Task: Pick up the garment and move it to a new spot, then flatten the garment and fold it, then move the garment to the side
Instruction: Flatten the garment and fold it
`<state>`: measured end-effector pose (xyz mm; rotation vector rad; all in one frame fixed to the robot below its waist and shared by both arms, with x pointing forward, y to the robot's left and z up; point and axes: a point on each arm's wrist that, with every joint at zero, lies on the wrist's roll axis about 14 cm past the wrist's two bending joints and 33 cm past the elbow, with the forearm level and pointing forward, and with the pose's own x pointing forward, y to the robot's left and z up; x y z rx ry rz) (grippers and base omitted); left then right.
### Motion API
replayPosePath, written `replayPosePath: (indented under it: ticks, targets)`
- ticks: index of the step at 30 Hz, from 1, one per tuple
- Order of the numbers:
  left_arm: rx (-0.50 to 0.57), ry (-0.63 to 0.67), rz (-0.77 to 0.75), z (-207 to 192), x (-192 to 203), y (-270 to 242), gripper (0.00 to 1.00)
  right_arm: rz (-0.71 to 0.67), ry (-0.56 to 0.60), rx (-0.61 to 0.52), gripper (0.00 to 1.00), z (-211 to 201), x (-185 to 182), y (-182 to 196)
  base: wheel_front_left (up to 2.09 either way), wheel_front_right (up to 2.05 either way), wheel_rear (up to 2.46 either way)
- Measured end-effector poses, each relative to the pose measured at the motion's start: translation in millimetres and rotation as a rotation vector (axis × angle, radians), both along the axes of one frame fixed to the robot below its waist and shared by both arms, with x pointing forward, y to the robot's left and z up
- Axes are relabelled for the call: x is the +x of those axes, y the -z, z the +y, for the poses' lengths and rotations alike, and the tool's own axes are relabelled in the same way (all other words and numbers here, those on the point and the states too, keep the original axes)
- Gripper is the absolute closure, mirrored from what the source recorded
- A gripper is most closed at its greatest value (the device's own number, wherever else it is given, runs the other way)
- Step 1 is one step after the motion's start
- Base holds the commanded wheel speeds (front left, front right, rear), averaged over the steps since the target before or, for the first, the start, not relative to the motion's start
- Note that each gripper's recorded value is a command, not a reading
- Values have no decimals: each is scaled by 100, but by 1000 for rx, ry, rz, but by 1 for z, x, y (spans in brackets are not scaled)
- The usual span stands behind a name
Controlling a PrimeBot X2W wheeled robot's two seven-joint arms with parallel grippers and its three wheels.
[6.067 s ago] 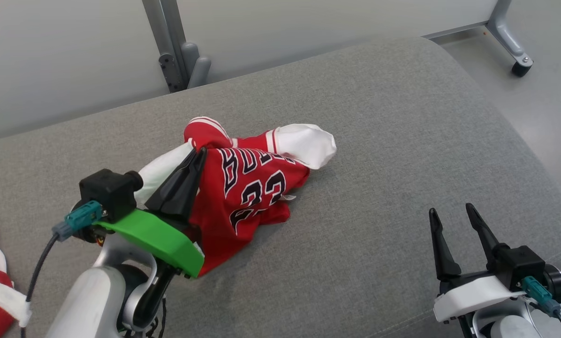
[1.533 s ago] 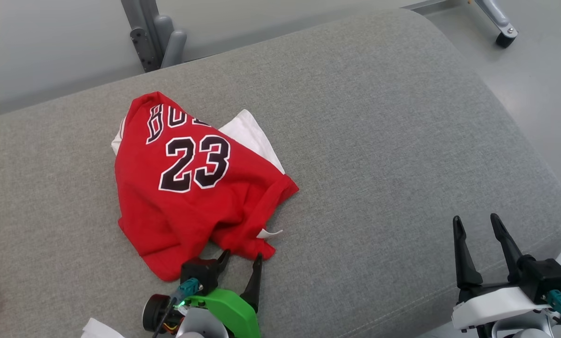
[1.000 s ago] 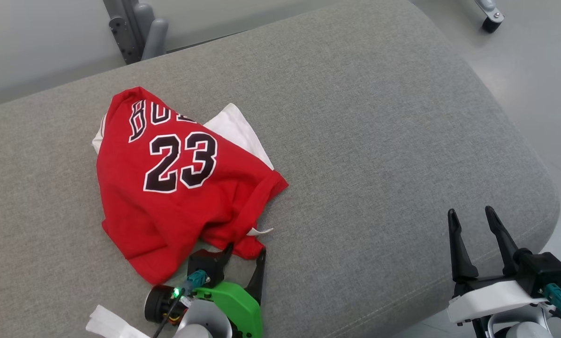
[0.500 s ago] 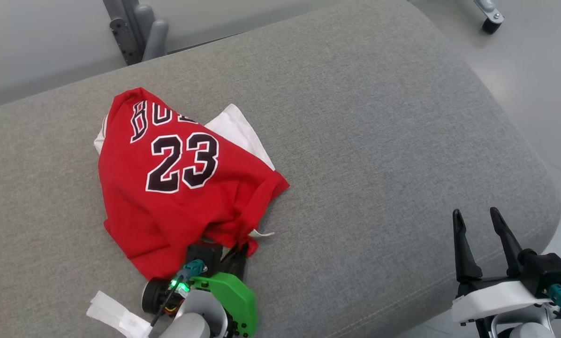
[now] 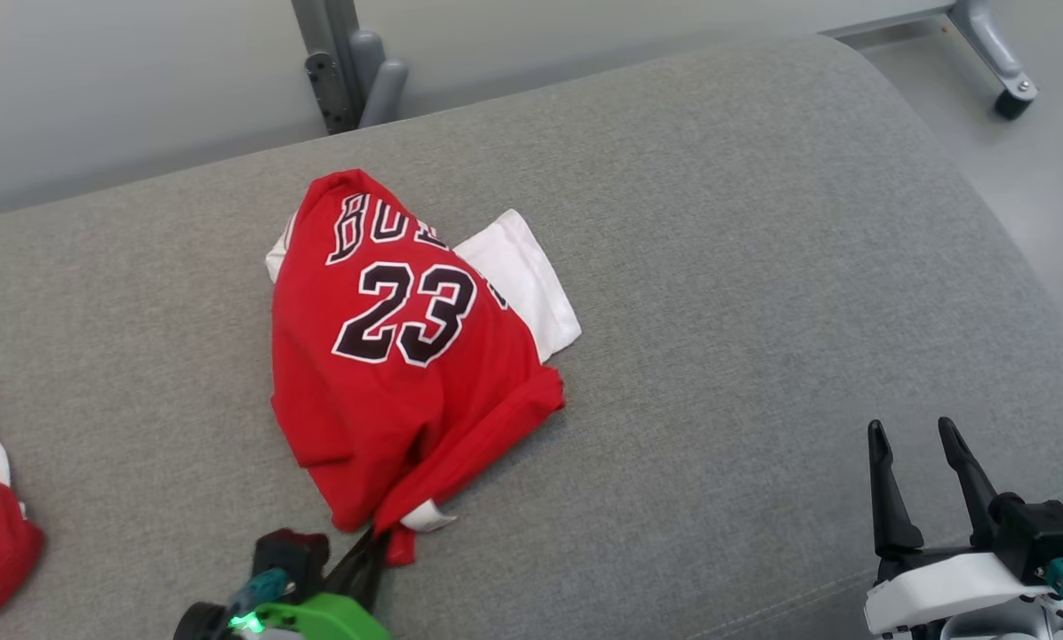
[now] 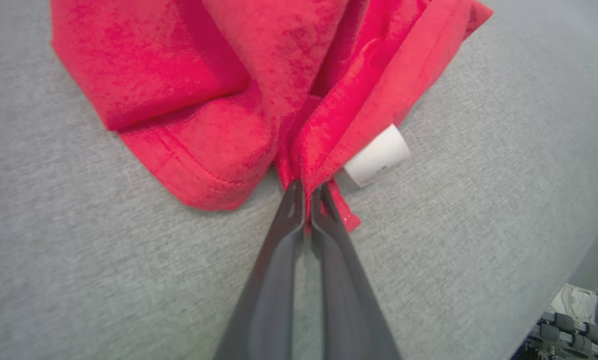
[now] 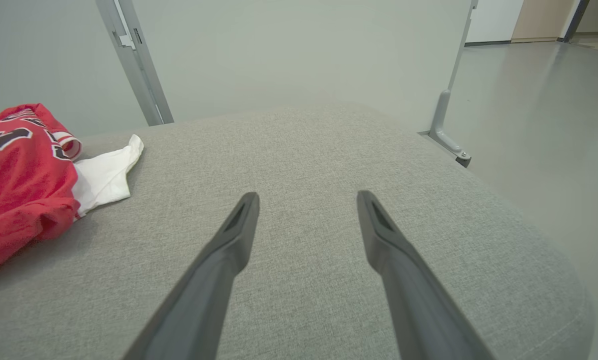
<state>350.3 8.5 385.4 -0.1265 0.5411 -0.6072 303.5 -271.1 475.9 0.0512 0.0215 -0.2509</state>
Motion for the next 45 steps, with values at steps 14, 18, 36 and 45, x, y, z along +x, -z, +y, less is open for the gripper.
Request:
replayPosePath:
  ticks: [14, 18, 36, 45]
  targets:
    - [214, -293, 67, 135, -37, 7, 100, -12, -143, 19, 0, 40, 29, 1, 0, 0, 0]
    - [218, -338, 60, 144, -42, 8, 100, -22, -166, 14, 0, 46, 33, -2, 0, 0, 0]
    - [257, -511, -66, 186, -32, 8, 100, -32, -183, 14, 0, 51, 29, -4, 0, 0, 0]
    - [157, -552, -111, 176, -33, -3, 0, -38, -175, 4, 0, 48, 21, -6, 0, 0, 0]
